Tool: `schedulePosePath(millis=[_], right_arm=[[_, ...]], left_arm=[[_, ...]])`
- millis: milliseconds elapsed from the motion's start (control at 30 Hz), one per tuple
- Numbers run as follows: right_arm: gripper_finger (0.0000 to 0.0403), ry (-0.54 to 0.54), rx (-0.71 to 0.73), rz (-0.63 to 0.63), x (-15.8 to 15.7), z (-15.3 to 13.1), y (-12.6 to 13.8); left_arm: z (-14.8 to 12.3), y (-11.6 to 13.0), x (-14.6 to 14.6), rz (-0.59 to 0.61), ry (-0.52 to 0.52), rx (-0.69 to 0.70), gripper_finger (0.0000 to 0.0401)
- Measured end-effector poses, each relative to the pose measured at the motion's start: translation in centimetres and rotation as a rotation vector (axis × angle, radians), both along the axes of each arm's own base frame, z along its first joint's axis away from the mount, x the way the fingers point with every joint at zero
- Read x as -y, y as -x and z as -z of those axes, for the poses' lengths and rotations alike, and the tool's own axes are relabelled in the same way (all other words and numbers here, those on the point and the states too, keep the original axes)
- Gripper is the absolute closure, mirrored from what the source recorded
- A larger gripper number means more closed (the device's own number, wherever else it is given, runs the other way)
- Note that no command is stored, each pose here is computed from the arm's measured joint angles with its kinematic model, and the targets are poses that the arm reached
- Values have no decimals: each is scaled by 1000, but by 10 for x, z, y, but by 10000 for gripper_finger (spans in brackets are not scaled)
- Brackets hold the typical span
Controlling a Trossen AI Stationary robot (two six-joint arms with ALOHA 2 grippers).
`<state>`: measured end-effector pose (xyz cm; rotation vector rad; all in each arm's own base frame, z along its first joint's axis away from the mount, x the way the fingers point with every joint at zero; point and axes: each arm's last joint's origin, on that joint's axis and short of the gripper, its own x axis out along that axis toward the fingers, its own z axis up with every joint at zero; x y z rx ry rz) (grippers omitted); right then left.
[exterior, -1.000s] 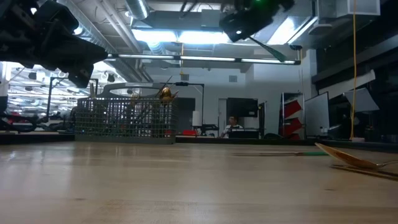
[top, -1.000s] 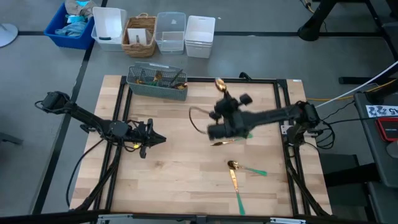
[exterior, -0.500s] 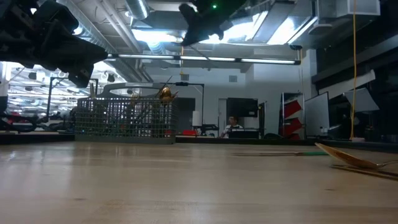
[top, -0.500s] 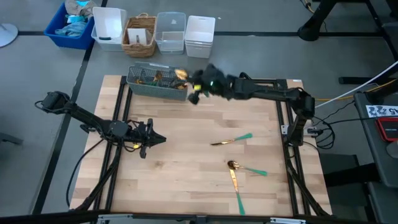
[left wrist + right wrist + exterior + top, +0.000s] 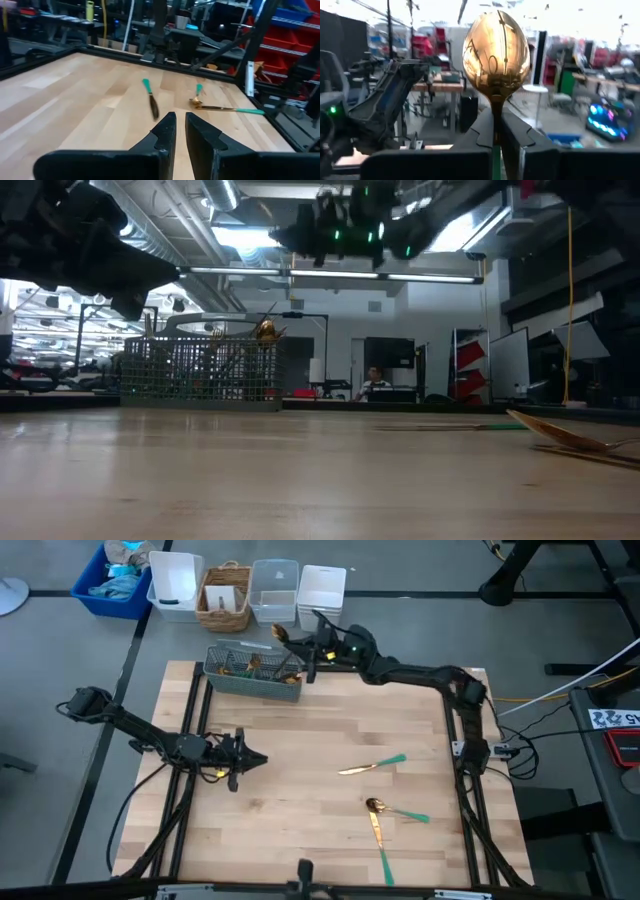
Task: Sort silverware
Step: Put the green spoon into the gray silverware basket
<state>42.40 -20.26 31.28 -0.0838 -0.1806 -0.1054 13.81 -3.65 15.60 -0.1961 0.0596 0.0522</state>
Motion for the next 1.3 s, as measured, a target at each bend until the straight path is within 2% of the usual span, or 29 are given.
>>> schedulePosePath(millis=[100,300,433,667,1300], right_arm=[[388,32,52,-30,16,29,-8],[387,-3,83,-19,42,70,-10],[387,-29,54,-9,52,87,-10],[387,-45,0,-45,51,111,-16],[357,-35,-4,-44,52,113,-16]], left_arm=[[0,0,0,-11,4,1,368],[0,0,0,-12,5,-2,368],[0,0,0,-10,-24,-3,368],[0,0,-1,-15,-73,-5,368],[0,0,-1,-17,-66,-5,368]])
